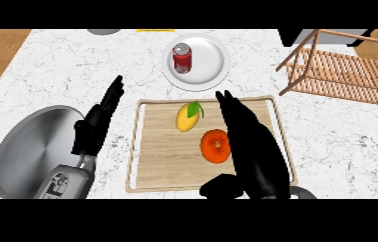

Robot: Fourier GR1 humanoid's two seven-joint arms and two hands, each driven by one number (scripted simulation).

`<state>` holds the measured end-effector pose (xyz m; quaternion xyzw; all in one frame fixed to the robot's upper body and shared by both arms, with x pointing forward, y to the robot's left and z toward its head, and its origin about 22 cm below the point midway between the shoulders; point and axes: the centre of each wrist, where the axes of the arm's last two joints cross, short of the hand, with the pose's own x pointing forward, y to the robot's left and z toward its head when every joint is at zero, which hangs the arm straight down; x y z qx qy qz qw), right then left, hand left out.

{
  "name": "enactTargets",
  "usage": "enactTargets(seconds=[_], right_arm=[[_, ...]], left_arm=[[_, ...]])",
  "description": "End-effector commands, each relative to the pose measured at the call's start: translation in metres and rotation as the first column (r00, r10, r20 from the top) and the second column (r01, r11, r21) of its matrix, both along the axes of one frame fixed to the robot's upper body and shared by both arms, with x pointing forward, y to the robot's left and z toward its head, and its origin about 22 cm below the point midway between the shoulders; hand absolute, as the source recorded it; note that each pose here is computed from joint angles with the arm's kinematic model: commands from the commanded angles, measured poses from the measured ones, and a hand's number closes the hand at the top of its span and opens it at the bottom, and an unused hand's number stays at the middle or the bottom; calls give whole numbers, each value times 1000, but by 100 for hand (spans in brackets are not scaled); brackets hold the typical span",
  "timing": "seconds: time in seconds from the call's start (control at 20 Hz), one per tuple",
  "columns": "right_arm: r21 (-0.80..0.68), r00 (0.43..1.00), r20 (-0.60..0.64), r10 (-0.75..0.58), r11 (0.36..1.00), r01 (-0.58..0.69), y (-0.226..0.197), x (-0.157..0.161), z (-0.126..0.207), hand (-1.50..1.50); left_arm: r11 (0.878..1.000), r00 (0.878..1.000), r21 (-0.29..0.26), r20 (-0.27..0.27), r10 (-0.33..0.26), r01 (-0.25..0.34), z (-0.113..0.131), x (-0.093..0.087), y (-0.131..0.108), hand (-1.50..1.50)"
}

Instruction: Pick the squash from the tray and place it in the tiered shelf

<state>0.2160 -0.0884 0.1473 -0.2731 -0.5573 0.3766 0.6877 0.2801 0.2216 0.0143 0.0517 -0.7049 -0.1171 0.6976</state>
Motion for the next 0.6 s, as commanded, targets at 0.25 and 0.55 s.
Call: enactTargets(seconds=[0.25,0.55], right_arm=[[-86,986,-115,-118,990,109,28,11,-25,-150],[-102,987,-117,-115,989,103,3,14,-17,-150]], left_arm=[[1000,1000,-12,-8,-12,12,2,6,-1,0],[1000,1000,-12,12,-9,10,-2,-5,11,0]])
